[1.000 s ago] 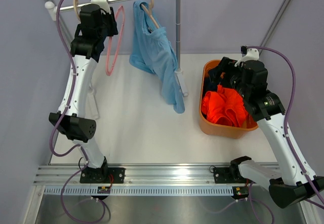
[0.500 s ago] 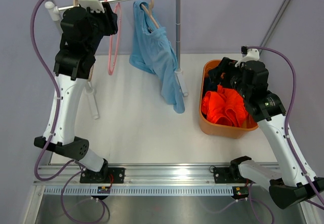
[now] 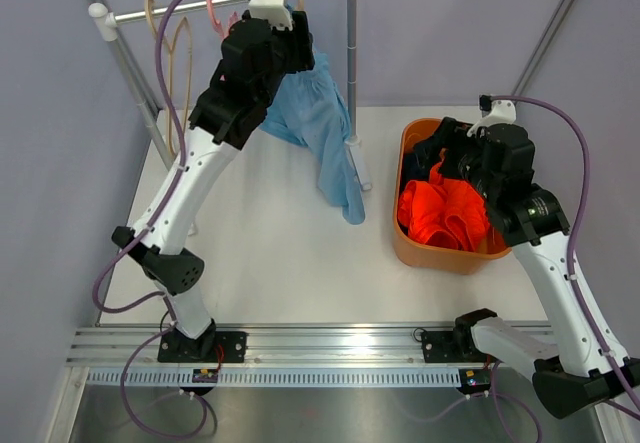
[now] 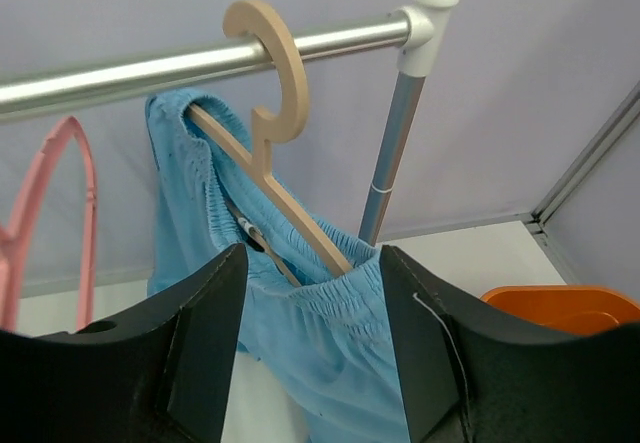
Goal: Remove the shorts from the hanger
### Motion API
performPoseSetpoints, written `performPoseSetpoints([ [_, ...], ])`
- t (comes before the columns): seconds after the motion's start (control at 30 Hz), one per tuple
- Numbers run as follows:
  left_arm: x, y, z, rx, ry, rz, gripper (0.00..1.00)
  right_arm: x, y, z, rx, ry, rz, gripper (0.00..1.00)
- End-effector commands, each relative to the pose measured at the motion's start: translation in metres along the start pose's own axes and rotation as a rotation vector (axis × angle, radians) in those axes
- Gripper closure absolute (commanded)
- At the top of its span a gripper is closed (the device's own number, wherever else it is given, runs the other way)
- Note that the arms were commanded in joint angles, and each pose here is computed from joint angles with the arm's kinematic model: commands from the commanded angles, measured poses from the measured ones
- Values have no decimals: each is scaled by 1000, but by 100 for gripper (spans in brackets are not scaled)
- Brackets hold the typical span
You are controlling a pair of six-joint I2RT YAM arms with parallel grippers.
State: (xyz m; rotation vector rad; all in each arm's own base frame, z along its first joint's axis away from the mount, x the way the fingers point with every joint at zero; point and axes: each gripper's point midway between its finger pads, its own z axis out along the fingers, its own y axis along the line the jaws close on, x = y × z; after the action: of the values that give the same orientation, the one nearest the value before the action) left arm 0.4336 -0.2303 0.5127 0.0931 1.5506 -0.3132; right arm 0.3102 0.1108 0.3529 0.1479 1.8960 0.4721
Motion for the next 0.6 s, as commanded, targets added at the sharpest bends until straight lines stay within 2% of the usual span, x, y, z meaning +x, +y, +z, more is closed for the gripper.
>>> performPoseSetpoints([
  [0.0, -33, 2, 15, -62, -149, -90, 41, -4, -5, -10, 23, -17, -22, 20],
  [0.3, -11, 10, 59, -151, -171, -100, 40, -3, -11, -16, 44, -18, -33, 20],
  [0.57, 9, 34, 94, -187, -173, -146, 43, -1, -15, -20, 58, -22, -47, 20],
])
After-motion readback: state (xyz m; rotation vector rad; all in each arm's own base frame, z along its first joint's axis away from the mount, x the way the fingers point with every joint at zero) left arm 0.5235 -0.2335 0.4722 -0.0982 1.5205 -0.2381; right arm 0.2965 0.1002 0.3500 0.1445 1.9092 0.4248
